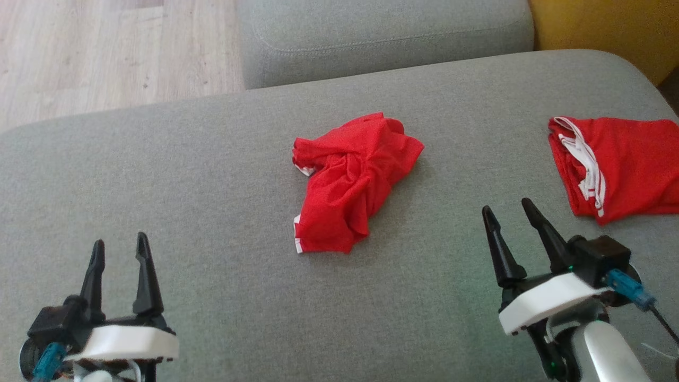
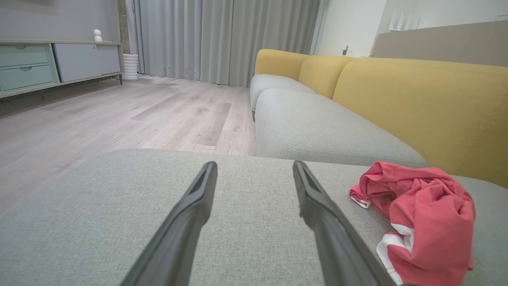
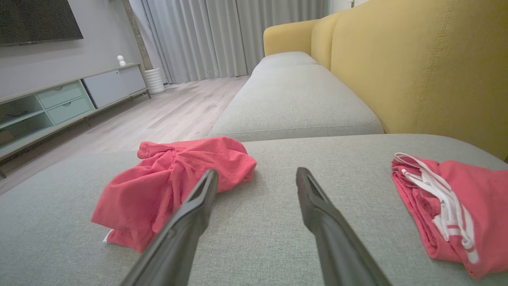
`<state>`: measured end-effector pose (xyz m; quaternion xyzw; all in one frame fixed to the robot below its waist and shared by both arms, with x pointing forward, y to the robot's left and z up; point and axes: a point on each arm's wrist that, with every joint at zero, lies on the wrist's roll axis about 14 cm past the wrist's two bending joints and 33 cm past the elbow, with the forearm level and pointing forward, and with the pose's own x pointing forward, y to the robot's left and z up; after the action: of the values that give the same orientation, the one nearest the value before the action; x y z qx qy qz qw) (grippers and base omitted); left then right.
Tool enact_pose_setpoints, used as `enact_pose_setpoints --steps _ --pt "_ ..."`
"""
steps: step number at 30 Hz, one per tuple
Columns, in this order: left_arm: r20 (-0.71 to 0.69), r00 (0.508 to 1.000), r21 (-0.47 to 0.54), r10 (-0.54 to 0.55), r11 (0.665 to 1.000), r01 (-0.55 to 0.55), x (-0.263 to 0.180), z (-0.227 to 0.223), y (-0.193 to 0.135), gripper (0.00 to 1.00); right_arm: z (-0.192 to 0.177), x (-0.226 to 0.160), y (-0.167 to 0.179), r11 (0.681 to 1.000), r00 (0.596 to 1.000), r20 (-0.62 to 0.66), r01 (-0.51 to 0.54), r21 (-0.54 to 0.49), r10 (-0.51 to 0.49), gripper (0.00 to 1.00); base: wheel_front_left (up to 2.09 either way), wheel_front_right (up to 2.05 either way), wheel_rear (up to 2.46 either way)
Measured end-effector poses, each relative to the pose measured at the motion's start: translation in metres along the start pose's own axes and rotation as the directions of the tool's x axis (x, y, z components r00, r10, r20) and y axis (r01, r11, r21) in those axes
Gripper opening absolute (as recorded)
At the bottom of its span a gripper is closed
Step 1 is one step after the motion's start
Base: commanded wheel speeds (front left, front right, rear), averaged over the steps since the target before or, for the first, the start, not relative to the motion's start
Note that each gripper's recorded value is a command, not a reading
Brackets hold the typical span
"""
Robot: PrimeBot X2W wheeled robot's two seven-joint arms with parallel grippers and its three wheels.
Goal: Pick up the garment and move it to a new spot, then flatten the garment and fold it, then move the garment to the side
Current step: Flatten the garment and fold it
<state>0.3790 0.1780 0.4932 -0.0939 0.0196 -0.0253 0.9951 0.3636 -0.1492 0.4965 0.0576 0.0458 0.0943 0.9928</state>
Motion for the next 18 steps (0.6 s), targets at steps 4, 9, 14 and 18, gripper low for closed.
enact_pose_setpoints --steps 4,9,14,18 --pt "-0.007 1.0 0.001 0.004 1.0 -0.004 0.001 -0.001 0.001 1.0 -0.005 0.003 0.008 1.0 0.999 -0.023 -0.023 -0.005 0.023 1.0 0.0 0.0 0.0" --pt "-0.013 1.0 0.0 0.013 1.0 -0.013 0.002 -0.002 0.004 1.0 -0.011 0.018 0.075 0.974 0.973 -0.064 -0.225 -0.024 0.223 1.0 0.0 0.0 0.0" --pt "-0.016 1.0 -0.011 0.025 1.0 -0.025 0.005 -0.003 0.007 1.0 -0.031 0.042 0.128 0.911 0.91 -0.178 -0.396 -0.111 0.374 1.0 0.0 0.0 0.0" --pt "-0.001 0.999 -0.015 0.037 0.999 -0.037 0.011 0.002 0.012 1.0 -0.054 0.058 0.121 0.903 0.897 -0.263 -0.401 -0.153 0.354 1.0 0.0 0.0 0.0"
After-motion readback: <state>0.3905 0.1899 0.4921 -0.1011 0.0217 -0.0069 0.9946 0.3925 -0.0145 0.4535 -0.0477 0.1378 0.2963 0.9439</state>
